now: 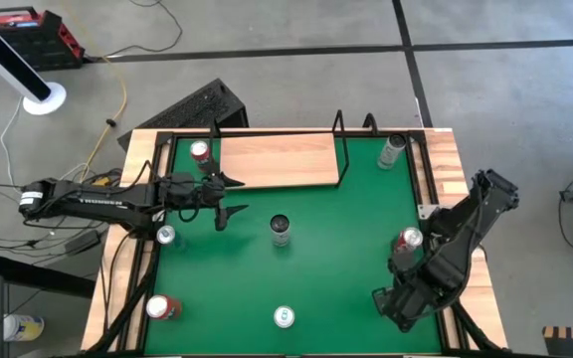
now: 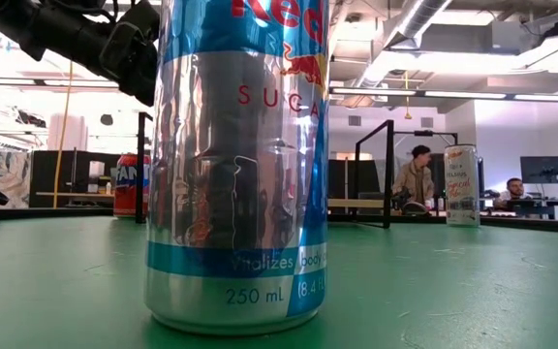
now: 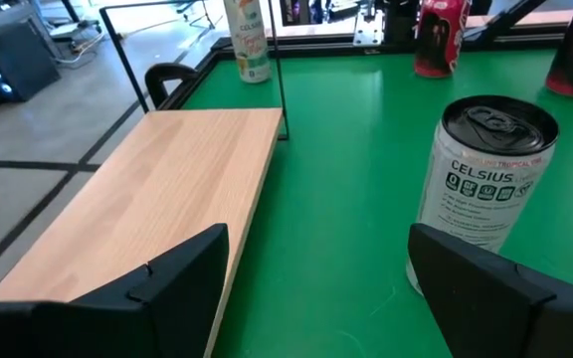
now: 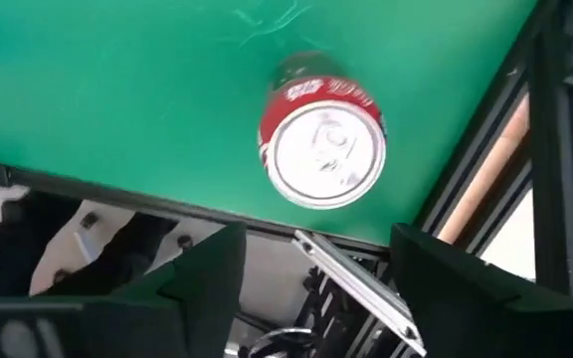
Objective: Place canned beverage on shelf
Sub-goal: Put the bottom red soda can on the shelf
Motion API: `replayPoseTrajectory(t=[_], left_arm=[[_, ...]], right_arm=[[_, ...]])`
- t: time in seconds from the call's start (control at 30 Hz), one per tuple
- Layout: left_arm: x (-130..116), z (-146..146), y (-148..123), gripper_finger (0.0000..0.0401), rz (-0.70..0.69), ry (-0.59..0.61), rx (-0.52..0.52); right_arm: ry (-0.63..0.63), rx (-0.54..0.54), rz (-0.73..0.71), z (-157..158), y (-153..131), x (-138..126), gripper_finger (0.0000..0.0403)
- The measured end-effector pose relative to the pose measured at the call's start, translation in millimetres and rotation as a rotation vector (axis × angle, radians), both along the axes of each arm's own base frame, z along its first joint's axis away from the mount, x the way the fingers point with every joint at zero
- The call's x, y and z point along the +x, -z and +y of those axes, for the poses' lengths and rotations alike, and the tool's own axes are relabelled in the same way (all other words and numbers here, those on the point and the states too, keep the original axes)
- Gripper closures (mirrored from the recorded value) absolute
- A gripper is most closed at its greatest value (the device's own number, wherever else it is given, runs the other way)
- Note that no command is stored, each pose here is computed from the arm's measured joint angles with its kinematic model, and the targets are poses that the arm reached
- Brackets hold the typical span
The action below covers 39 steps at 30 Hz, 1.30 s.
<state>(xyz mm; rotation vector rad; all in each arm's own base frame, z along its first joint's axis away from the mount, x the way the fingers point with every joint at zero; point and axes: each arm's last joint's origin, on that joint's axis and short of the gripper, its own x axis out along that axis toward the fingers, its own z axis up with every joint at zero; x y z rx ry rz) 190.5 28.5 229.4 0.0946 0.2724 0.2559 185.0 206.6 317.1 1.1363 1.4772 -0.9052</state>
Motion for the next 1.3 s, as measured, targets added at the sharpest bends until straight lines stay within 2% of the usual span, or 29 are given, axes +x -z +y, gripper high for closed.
replayPoseTrajectory(t=[0.2, 0.4, 0.53, 0.63, 0.83, 1.0, 1.3], left_arm=[[0, 0, 0, 0.0104, -0.005, 0.001, -0.016], [0, 0, 0, 0.0104, -0.008, -0.004, -0.042], [0, 0, 0, 0.0104, -0.009, -0.008, -0.05], [0, 0, 0, 0.0104, -0.009, -0.007, -0.05], [0, 0, 1, 0.0104, -0.004, -0.006, -0.04], [0, 0, 1, 0.0104, -0.002, -0.005, -0.034], [-1, 0, 3, 0.0104, 0.019, -0.006, -0.038]], right_arm=[[-0.032, -0.031, 0.015, 2, 5, 0, 0.0061], [-0.032, -0.077, 0.026, 2, 9, 1, 0.003], [-0.017, -0.103, 0.03, -2, 25, 2, 0.0025], [-0.017, -0.085, 0.077, -2, 43, 0, 0.0025], [-0.017, -0.012, 0.028, 4, 65, 5, 0.0025], [-0.005, -0.021, 0.035, 3, 83, 5, 0.0025], [-0.008, -0.019, 0.013, 3, 91, 5, 0.0025]])
